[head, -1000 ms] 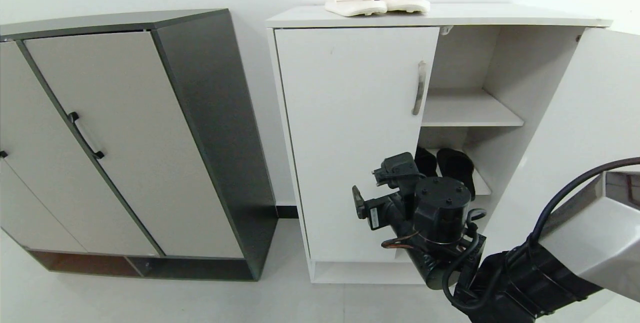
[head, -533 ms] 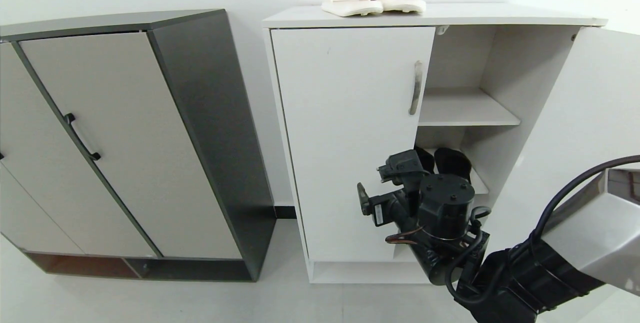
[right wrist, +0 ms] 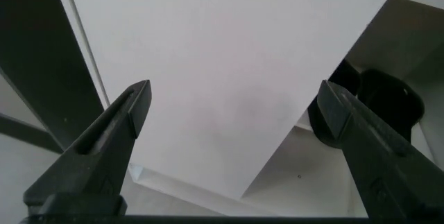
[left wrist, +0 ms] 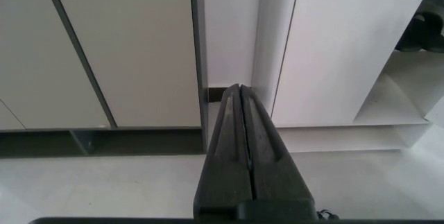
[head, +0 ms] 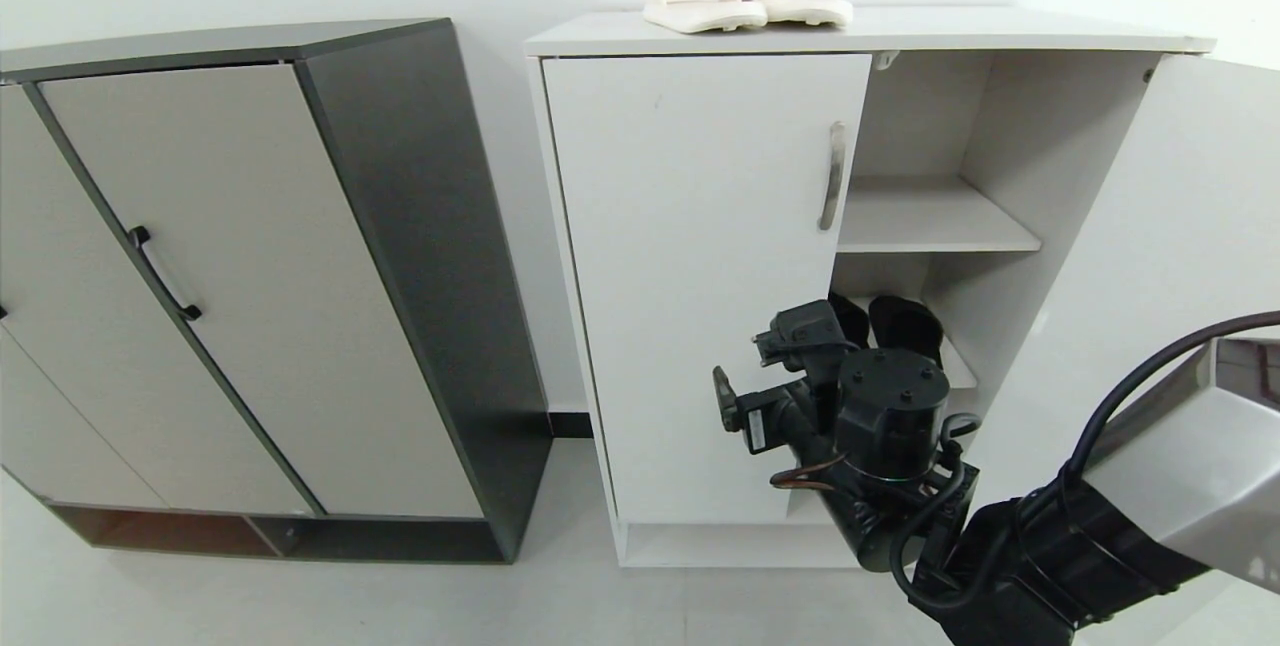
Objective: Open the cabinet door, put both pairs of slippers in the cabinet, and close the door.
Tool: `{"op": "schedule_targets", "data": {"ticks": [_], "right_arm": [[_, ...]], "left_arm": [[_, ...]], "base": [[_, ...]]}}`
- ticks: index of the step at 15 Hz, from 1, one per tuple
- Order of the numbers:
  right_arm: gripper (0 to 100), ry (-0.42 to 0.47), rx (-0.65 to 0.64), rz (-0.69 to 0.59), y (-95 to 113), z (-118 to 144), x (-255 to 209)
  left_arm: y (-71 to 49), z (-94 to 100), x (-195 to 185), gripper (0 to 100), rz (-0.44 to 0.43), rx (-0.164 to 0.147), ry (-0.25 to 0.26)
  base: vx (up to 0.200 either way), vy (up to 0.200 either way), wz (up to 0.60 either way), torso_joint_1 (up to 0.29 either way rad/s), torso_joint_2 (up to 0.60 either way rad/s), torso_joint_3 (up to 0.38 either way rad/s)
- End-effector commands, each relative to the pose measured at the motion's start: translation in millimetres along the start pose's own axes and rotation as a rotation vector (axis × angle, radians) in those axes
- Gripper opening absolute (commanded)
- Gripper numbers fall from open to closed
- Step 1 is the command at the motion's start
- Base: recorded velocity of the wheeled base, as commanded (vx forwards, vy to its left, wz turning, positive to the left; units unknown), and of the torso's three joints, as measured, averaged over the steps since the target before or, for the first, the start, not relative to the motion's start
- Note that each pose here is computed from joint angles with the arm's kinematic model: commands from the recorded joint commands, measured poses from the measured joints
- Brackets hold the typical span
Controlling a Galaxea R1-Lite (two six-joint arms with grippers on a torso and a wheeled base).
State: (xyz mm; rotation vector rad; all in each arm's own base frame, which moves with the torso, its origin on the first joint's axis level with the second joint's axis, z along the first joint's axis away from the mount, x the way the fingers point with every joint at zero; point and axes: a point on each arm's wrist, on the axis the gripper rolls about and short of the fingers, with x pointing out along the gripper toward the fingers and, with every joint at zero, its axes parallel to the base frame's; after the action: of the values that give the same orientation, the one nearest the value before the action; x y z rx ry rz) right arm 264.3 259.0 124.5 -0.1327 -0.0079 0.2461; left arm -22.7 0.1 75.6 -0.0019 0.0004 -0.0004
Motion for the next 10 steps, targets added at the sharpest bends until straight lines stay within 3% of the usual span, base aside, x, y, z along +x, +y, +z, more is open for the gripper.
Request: {"op": "schedule_targets", "data": {"ticks": [1, 5, 10], "right_arm": [[100, 0.002, -0.002, 0.0, 0.3, -0.6, 0.0], [100, 0.003, -0.002, 0.0, 0.5, -1.1, 0.1], [100, 0.005, -0.003, 0.0, 0.5, -1.3, 0.1]], "left_arm": [[0.0, 0.1, 0.1, 0, 0.0, -0.001, 0.001], [0.0, 0.1, 0.1, 0, 0.0, -0.001, 0.001], [0.0, 0.1, 0.1, 0, 0.0, -0.003, 0.001]], "base": [[0.0, 0.0, 0.0, 0.0, 0.0, 0.0], [0.0, 0.0, 0.0, 0.013, -0.21, -0.289], [0.0, 0.0, 0.0, 0.071, -0.51, -0.358]]}}
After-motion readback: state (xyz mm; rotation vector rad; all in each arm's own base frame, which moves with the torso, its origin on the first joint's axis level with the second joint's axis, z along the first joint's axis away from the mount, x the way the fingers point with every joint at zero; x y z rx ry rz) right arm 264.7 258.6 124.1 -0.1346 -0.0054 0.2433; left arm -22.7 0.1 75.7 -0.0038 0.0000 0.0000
